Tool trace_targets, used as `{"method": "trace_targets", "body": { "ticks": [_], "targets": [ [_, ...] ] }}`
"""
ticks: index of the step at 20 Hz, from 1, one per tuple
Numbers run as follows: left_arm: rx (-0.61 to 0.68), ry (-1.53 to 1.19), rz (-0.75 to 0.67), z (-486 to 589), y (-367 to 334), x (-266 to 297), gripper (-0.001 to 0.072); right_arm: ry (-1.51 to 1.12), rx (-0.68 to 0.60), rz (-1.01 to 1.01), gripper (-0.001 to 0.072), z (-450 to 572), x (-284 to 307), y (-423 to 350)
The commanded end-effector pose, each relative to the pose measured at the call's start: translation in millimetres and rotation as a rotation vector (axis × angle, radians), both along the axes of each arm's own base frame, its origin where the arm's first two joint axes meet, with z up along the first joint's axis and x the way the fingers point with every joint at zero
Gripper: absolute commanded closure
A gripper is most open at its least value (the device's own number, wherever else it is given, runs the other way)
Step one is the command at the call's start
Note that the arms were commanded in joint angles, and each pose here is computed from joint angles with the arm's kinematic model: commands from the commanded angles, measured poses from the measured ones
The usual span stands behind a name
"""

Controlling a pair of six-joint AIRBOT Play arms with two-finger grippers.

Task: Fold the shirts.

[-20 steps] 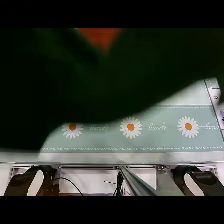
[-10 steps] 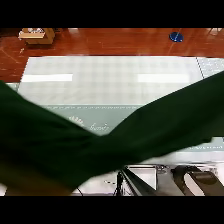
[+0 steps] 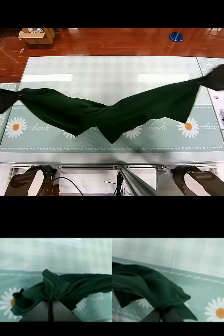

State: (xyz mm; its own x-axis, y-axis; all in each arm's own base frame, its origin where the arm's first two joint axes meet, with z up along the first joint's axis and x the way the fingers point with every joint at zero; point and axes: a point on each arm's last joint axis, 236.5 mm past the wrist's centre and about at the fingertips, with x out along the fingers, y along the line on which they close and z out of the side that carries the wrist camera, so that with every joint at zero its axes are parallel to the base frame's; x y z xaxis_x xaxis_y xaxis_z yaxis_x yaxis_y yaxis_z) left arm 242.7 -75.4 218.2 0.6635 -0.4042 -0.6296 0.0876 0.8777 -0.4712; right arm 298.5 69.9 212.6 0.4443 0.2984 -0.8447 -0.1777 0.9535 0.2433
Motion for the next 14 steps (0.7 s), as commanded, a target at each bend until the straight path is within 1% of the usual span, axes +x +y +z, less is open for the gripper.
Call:
{"method": "trace_targets", "body": {
  "ticks": [1,4,9,11,14],
  "targets": [
    [-0.038,-0.017,0.129,-59.9,24.9,53.6,0.0686,0.020,0.032,-0.001,0.0688,-48.8,62.1,6.3],
    [-0.043,-0.041,0.203,-97.4,44.8,99.2,0.0686,0.045,0.087,-0.013,0.0688,-78.5,97.6,16.0],
    [-0.148,-0.058,0.251,-139.9,45.2,168.3,0.0686,-0.034,0.119,-0.068,0.0688,-106.9,155.8,15.2],
    [-0.142,-0.080,0.285,-155.4,49.6,189.1,0.0686,-0.105,0.124,-0.106,0.0688,-106.6,179.3,10.8],
    [-0.118,-0.030,0.319,-191.6,53.7,201.9,0.0685,-0.156,0.126,-0.140,0.0688,-112.0,200.4,5.7]
  ]
}}
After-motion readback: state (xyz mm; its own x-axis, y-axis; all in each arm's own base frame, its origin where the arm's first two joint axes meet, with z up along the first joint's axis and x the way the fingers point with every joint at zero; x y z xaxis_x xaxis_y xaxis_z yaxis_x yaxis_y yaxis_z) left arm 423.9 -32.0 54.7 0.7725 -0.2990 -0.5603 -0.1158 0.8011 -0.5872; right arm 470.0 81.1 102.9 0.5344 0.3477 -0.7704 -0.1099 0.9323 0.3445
